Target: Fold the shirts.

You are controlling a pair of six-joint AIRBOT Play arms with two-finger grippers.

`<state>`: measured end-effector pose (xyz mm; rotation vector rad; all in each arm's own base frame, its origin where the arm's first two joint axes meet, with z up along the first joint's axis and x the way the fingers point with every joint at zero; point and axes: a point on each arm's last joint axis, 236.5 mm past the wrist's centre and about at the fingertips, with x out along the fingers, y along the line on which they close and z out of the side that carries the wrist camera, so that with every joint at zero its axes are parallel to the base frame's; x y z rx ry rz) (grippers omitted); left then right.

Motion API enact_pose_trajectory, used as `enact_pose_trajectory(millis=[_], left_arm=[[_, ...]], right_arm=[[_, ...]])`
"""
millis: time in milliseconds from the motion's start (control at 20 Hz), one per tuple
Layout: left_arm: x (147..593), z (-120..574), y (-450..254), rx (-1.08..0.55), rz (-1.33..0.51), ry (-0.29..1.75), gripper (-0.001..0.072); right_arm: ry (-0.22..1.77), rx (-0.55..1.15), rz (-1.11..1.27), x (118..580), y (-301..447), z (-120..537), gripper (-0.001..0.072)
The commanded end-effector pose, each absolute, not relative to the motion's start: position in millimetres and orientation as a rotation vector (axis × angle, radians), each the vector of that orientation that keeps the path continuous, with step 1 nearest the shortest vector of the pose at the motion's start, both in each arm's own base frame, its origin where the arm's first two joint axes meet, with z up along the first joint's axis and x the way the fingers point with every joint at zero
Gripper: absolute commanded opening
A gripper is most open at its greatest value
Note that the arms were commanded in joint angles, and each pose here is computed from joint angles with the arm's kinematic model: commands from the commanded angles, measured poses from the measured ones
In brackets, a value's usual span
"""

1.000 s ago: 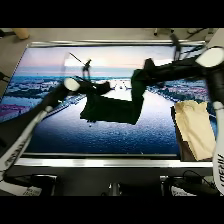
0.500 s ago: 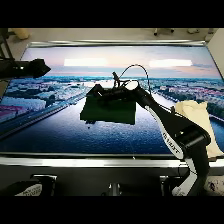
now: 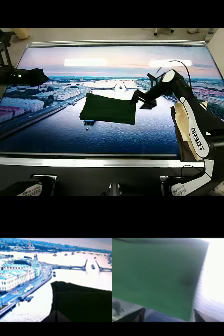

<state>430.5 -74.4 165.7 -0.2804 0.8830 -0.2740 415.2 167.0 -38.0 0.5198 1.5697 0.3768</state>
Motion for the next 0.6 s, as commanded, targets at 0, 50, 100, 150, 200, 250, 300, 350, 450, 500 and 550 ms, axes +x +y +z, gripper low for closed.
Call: enact_pose_trajectory(millis=[0, 50, 100, 150, 200, 250, 300, 350, 450, 500, 550], left_arm=[[429.6, 160.1, -81.7, -0.278, -0.287, 0.888, 0.0023], [428.3, 159.9, -86.7, -0.28, -0.297, 0.892, 0.0023], [427.2, 161.3, -92.4, -0.281, -0.312, 0.891, 0.0023], [425.9, 163.8, -98.5, -0.289, -0.328, 0.888, 0.0023], [425.1, 166.0, -102.4, -0.29, -0.338, 0.882, 0.0023], [424.6, 167.6, -104.4, -0.289, -0.343, 0.878, 0.0023], [423.7, 168.8, -105.5, -0.287, -0.346, 0.876, 0.0023], [423.4, 169.7, -105.3, -0.286, -0.346, 0.874, 0.0023], [423.2, 169.9, -105.3, -0.283, -0.347, 0.873, 0.0023], [423.4, 170.0, -105.2, -0.283, -0.347, 0.872, 0.0023], [423.7, 170.3, -105.2, -0.283, -0.347, 0.87, 0.0023]], right_arm=[[1.631, 0.548, 0.333, 398.0, 150.1, -78.3, 0.0669], [1.631, 0.592, 0.343, 400.3, 164.4, -89.5, 0.0666], [1.632, 0.638, 0.364, 402.6, 180.2, -96.8, 0.0666], [1.621, 0.7, 0.383, 407.6, 197.1, -101.6, 0.0665], [1.601, 0.744, 0.401, 413.2, 210.2, -104.4, 0.066], [1.587, 0.777, 0.408, 417.5, 219.3, -105.7, 0.0487], [1.56, 0.802, 0.412, 424.1, 222.5, -102.5, 0.0179], [1.521, 0.813, 0.442, 432.7, 221.4, -91.0, 0.0024], [1.423, 0.8, 0.502, 454.6, 202.4, -50.1, 0.002], [1.365, 0.805, 0.514, 467.1, 183.5, -19.8, 0.0021], [1.306, 0.803, 0.517, 476.6, 160.6, 9.8, 0.0018]])
